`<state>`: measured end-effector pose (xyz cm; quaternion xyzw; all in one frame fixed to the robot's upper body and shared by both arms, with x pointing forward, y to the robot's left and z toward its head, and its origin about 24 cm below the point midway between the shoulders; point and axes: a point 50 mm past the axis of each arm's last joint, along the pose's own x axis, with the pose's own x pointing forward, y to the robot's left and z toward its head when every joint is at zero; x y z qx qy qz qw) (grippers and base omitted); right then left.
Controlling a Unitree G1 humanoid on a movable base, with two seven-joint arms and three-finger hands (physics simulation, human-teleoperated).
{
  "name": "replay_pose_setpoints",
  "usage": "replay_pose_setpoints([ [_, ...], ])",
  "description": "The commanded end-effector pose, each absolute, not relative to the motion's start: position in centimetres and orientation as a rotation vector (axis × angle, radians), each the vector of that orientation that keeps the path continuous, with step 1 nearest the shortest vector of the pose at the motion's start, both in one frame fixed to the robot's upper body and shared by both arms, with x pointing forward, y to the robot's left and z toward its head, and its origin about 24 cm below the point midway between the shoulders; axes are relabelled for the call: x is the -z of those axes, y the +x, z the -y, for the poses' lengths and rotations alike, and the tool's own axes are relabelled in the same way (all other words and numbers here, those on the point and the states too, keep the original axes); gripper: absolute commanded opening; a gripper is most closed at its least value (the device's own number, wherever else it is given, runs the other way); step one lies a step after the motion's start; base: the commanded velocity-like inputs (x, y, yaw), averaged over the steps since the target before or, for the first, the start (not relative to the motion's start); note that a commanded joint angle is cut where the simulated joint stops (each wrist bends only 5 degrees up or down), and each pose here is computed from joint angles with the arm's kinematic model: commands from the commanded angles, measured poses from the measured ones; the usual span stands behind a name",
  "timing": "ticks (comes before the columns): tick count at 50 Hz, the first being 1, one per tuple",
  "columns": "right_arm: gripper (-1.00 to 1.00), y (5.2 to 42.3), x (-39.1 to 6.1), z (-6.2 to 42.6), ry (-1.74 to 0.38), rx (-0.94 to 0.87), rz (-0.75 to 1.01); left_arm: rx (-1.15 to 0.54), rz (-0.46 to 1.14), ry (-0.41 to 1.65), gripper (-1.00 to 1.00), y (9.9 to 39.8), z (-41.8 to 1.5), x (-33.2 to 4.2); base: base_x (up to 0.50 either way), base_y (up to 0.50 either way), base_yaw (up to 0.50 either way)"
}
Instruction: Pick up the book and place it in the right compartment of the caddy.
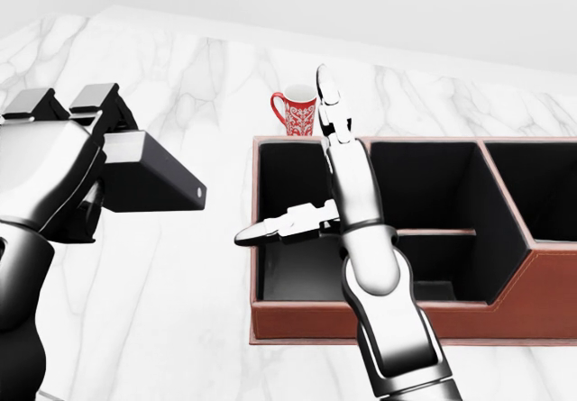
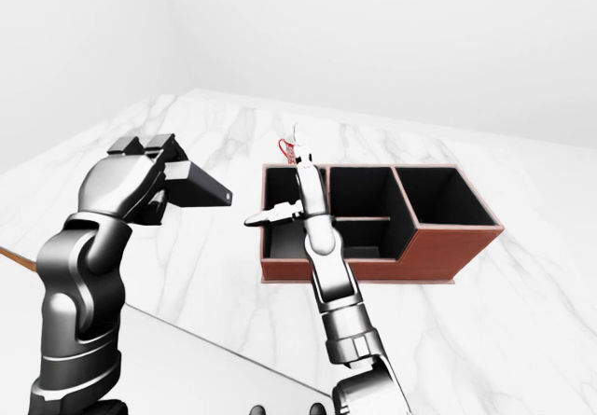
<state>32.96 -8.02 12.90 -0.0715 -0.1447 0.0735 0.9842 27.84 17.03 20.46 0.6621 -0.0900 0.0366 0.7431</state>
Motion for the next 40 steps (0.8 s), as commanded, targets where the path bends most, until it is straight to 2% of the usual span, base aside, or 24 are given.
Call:
replay_pose_setpoints([
  [1, 1.00, 32.7, -12.7, 6.6, -0.146, -0.180, 0.288, -0.138, 0.218, 1.473, -1.00, 27.9, -17.1, -21.0, 0.00, 0.00, 0.00],
  [40, 1.00, 31.8, -13.2, 2.7, -0.139, -0.272, 0.288, -0.099, 0.224, 1.456, -1.00, 27.5, -15.9, -20.3, 0.00, 0.00, 0.00],
])
